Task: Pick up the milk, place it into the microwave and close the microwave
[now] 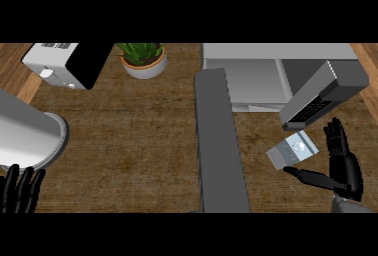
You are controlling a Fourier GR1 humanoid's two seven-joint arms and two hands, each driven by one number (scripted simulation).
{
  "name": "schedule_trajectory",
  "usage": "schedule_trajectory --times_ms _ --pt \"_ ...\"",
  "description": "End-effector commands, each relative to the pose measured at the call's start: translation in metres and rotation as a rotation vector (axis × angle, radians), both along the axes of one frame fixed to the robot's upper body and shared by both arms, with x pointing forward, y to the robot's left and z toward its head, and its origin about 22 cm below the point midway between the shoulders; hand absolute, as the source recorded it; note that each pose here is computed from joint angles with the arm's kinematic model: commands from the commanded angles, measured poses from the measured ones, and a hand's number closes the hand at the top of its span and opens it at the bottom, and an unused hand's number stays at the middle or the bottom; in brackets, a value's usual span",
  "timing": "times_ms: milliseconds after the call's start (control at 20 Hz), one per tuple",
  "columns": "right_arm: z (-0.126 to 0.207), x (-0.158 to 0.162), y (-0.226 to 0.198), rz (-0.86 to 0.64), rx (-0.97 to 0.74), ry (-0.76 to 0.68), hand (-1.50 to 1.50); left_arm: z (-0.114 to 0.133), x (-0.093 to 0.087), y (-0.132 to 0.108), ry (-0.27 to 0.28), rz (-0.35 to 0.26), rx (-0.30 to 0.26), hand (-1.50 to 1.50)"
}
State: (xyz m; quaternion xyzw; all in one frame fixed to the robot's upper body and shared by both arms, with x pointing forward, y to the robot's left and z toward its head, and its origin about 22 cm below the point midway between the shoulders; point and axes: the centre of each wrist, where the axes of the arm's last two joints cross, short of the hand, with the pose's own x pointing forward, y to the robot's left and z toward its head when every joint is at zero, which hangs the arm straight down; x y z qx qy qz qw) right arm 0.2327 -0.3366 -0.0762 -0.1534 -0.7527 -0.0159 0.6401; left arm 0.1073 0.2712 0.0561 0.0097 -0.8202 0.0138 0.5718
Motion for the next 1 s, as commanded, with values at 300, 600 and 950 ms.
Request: schedule_trajectory --times_ms 300,600,950 --pt "-0.041 -0.003 -0.001 0.065 0.04 0.056 -1.5 -0.005 0.0 -0.001 0.005 -0.007 0.003 -1.5" --pt "-0.055 0.003 -0.007 0.113 0.132 0.069 -1.5 0.013 0.016 -0.016 -0.004 -0.001 -0.007 -1.5" --pt "-0.061 0.008 -0.005 0.075 0.138 0.015 -1.5 -0.016 -0.006 0.007 -0.004 0.006 -0.006 -1.5"
